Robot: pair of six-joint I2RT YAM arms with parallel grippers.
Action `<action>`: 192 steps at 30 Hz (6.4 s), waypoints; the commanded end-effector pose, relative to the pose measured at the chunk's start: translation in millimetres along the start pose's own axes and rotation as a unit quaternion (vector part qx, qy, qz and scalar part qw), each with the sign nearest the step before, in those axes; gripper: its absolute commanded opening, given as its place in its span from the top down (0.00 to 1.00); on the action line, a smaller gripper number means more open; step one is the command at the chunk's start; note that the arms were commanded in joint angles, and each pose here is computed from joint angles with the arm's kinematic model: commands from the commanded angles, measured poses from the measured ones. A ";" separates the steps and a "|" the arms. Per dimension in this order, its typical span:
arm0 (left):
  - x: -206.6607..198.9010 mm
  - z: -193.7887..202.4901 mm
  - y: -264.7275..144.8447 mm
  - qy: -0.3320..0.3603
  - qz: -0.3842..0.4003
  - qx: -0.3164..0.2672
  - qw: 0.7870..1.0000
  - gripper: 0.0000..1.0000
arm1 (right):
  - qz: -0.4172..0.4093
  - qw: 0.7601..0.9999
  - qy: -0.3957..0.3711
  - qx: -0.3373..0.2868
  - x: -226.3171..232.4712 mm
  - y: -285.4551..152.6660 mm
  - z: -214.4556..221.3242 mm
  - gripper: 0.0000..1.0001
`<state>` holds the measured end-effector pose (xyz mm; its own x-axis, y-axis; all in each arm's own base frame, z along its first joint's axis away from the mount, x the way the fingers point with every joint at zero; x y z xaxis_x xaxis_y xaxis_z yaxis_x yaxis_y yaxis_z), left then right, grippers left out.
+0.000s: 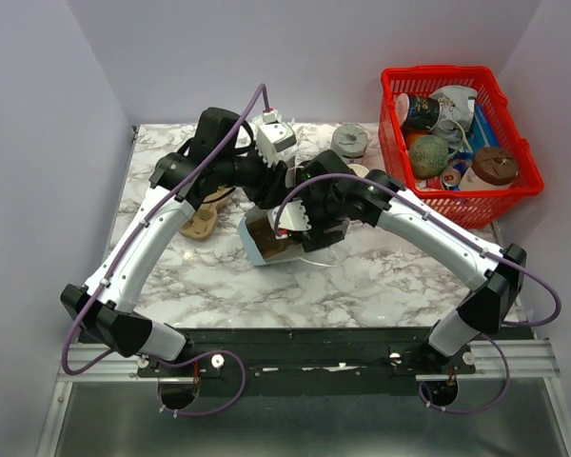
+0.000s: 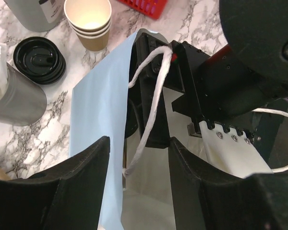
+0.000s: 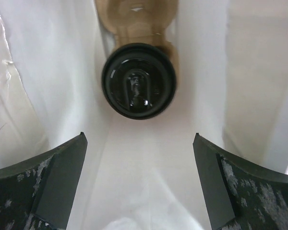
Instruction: Pack the takeout coffee
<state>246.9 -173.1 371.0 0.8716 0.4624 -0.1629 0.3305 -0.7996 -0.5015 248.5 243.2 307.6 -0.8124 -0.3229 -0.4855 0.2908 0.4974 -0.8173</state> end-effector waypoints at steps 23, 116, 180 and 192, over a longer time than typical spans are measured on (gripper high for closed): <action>51.5 -47.3 -54.9 0.043 -0.268 -0.036 0.962 0.36 | 0.469 0.844 0.115 -0.235 -66.4 -223.8 -54.6 0.00; 249.5 50.6 38.7 -0.418 0.034 -0.146 0.896 0.68 | 0.315 0.883 0.340 -0.068 -59.2 -79.1 59.4 0.14; 30.1 -121.4 -145.3 -0.071 0.170 -0.297 0.937 1.00 | 0.447 0.793 0.406 -0.084 -123.2 -107.1 91.9 0.07; -14.9 -108.3 -135.6 -0.048 0.218 -0.258 0.940 1.00 | 0.425 0.796 0.425 -0.074 -118.4 -87.5 105.0 0.07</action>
<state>238.3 -110.2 540.1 0.9371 0.0886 -0.3376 0.1426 -0.9800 0.1385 365.9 151.7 410.7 -0.4280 0.7962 -0.4277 0.9034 0.3621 -0.2299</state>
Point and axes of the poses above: each gripper's point midway between its finger pads, its own y axis out along the fingers, its own x axis along the line the jaws close on, z = x × y, the point moved 10 cm from there along -y, back along the fingers, and after that the axes turned 1 degree about -y, right-handed, at the moved point
